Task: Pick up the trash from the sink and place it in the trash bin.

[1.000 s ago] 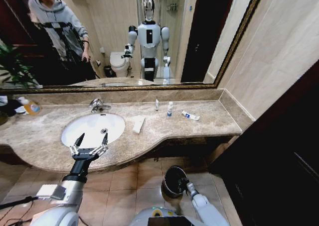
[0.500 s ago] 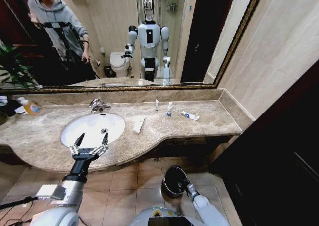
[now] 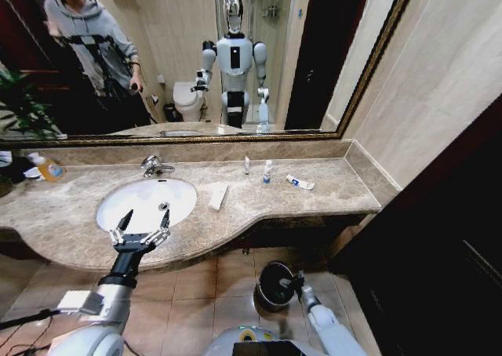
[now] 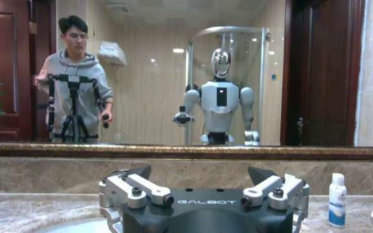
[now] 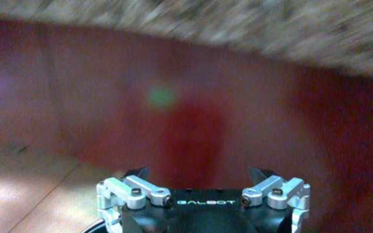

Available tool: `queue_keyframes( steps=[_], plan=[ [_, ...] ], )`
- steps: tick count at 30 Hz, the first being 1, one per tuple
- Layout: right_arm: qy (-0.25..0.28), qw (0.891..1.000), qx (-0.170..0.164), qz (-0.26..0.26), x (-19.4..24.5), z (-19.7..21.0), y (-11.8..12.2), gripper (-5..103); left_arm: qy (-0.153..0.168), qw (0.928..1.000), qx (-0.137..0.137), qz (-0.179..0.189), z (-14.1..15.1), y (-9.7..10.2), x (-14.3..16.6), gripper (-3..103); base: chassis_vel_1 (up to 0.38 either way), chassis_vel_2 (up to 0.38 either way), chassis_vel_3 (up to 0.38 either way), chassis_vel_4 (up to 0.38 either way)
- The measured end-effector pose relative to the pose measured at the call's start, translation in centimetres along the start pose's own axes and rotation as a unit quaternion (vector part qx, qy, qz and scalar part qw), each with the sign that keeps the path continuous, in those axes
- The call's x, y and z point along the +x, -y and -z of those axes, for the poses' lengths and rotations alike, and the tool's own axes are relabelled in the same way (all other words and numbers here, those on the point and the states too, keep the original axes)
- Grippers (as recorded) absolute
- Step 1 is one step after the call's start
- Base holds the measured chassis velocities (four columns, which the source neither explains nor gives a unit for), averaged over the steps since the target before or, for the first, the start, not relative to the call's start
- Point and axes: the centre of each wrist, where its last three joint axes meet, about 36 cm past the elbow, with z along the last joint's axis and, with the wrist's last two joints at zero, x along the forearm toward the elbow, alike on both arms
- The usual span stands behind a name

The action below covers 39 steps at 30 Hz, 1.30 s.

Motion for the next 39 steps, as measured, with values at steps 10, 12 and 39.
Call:
queue_keyframes(
  steps=[10, 12, 39],
  plan=[
    [0.108, 0.986, -0.085, -0.095, 4.9, 7.0, 3.3, 100, 0.0, 1.0, 0.0, 0.0, 0.0, 0.0, 0.0, 100, 0.0, 0.0, 0.0, 0.0],
    [0.129, 0.98, -0.104, -0.107, 5.8, 9.7, 3.7, 100, 0.0, 1.0, 0.0, 0.0, 0.0, 0.0, 0.0, 100, 0.0, 0.0, 0.0, 0.0],
    [0.25, 0.967, -0.024, -0.029, -5.6, 30.9, 7.7, 100, 0.0, 1.0, 0.0, 0.0, 0.0, 0.0, 0.0, 100, 0.0, 0.0, 0.0, 0.0]
  ],
)
